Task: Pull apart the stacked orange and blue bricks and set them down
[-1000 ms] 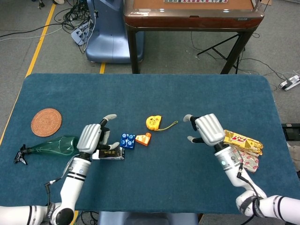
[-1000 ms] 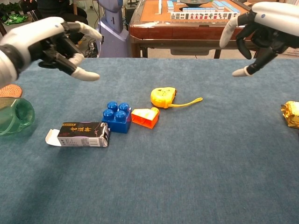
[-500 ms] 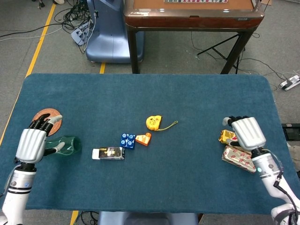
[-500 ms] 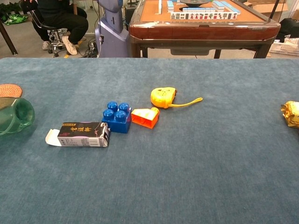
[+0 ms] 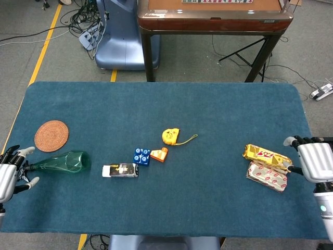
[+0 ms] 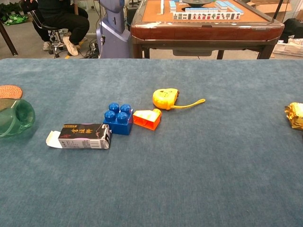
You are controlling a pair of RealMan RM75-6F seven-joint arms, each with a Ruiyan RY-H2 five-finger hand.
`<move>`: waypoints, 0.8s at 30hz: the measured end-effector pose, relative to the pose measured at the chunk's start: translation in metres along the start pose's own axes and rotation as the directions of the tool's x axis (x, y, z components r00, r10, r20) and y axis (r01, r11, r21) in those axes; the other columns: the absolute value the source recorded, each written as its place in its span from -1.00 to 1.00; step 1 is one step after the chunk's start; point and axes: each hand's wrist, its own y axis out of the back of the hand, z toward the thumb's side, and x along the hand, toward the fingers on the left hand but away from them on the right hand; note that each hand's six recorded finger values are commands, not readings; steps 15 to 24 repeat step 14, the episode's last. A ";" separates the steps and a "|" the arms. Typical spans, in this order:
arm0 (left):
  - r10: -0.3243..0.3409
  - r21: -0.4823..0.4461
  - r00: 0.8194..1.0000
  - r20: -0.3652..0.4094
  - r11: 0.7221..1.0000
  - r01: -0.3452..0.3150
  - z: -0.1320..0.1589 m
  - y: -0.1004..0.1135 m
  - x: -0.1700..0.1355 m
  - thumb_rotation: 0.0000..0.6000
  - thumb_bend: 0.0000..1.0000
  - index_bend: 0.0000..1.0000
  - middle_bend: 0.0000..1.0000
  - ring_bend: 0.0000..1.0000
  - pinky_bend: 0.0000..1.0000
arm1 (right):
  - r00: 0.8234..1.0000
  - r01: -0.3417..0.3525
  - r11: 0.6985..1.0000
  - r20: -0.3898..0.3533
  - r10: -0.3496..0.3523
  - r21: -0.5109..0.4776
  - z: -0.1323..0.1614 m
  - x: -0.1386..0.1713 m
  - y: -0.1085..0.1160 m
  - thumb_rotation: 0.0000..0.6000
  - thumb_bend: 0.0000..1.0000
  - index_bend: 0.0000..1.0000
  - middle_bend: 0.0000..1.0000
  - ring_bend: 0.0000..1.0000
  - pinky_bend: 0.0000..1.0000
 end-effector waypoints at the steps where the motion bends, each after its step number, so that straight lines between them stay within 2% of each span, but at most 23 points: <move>1: -0.002 -0.002 1.000 -0.002 1.000 0.002 -0.001 -0.002 -0.002 1.00 -1.00 -0.50 -0.42 -0.71 -0.44 | 1.000 0.002 1.000 0.008 -0.002 0.001 -0.003 0.004 0.002 1.00 -0.89 -0.14 -0.08 -0.03 -0.13; 8: -0.013 0.027 1.000 0.006 1.000 0.013 0.000 -0.007 -0.007 1.00 -1.00 -0.51 -0.42 -0.71 -0.44 | 0.999 0.015 1.000 0.051 -0.014 -0.010 -0.015 0.022 0.010 1.00 -0.89 -0.14 -0.08 -0.03 -0.13; 24: -0.017 0.032 1.000 0.003 0.999 0.017 0.000 -0.009 -0.006 1.00 -1.00 -0.51 -0.42 -0.71 -0.44 | 0.999 0.005 1.000 0.049 -0.005 -0.018 -0.014 0.021 0.009 1.00 -0.89 -0.14 -0.08 -0.03 -0.13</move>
